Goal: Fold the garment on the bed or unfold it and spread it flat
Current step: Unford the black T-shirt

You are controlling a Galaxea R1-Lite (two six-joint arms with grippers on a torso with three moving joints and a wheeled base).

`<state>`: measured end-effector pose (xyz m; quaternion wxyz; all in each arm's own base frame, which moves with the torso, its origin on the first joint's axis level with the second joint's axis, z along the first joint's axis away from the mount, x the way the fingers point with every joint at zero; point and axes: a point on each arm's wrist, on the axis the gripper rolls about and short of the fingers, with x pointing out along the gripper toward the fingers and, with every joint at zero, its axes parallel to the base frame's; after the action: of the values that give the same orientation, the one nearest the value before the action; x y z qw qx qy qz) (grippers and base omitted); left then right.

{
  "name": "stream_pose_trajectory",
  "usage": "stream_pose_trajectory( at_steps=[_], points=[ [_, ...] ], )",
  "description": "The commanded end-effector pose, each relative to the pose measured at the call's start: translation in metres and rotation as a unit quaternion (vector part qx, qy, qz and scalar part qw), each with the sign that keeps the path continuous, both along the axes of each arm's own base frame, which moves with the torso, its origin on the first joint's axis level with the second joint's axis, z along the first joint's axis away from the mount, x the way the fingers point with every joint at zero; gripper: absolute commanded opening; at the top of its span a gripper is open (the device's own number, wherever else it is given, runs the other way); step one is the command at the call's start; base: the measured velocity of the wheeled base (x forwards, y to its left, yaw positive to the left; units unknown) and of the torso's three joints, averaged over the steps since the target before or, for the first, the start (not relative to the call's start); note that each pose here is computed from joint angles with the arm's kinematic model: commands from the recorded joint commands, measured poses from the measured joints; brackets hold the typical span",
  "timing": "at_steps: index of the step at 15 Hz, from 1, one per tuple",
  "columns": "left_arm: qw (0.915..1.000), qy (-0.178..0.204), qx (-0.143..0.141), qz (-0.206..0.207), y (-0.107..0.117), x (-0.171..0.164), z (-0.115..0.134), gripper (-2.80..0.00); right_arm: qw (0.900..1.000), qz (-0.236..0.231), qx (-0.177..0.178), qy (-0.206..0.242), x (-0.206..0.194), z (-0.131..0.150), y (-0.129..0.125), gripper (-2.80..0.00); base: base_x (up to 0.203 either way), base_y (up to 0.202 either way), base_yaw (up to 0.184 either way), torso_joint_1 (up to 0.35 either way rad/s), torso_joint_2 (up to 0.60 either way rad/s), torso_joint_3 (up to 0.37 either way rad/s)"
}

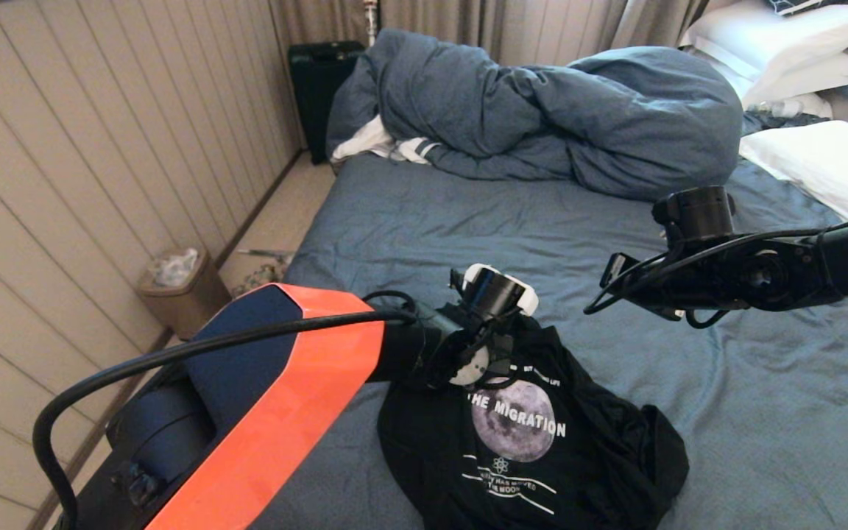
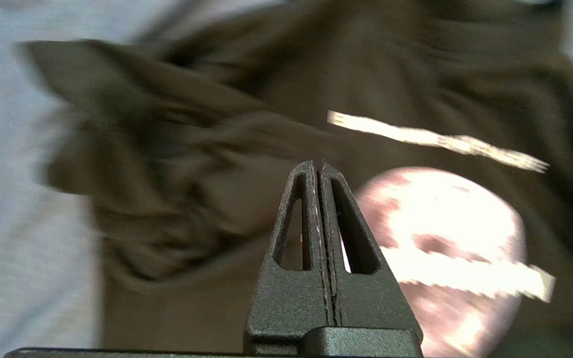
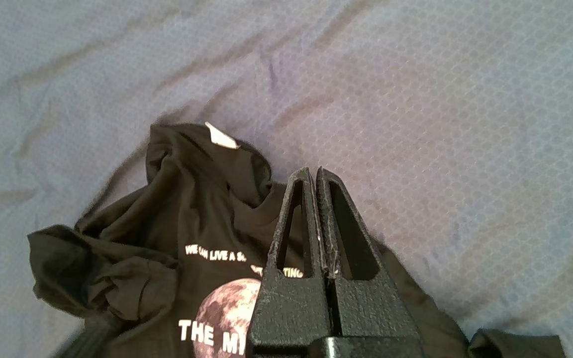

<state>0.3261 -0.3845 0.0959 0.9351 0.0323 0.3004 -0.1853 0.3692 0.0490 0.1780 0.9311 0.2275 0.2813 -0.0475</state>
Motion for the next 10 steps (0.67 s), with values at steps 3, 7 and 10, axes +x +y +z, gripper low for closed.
stream_pose_trajectory(
  at_steps=[3, 7, 10],
  points=[
    [0.9996, 0.013, 0.021, -0.014, -0.012, -0.009, -0.024, -2.80, 1.000, -0.002, 0.001, 0.002, 0.000, -0.002, -0.001, -2.80, 0.000, 0.000, 0.000, 0.000, 0.00, 0.000],
    [0.9974, 0.018, 0.068, -0.009, -0.016, -0.006, -0.063, -2.80, 1.000, -0.003, 0.001, 0.003, 0.000, -0.002, -0.001, -2.80, 0.000, 0.000, 0.000, 0.000, 0.00, 0.000],
    [0.9946, -0.041, 0.094, 0.017, -0.008, 0.019, -0.079, -2.80, 1.000, -0.003, 0.001, 0.001, -0.001, -0.001, -0.001, -2.80, 0.000, 0.000, 0.000, 0.000, 0.00, 0.000]
  ],
)
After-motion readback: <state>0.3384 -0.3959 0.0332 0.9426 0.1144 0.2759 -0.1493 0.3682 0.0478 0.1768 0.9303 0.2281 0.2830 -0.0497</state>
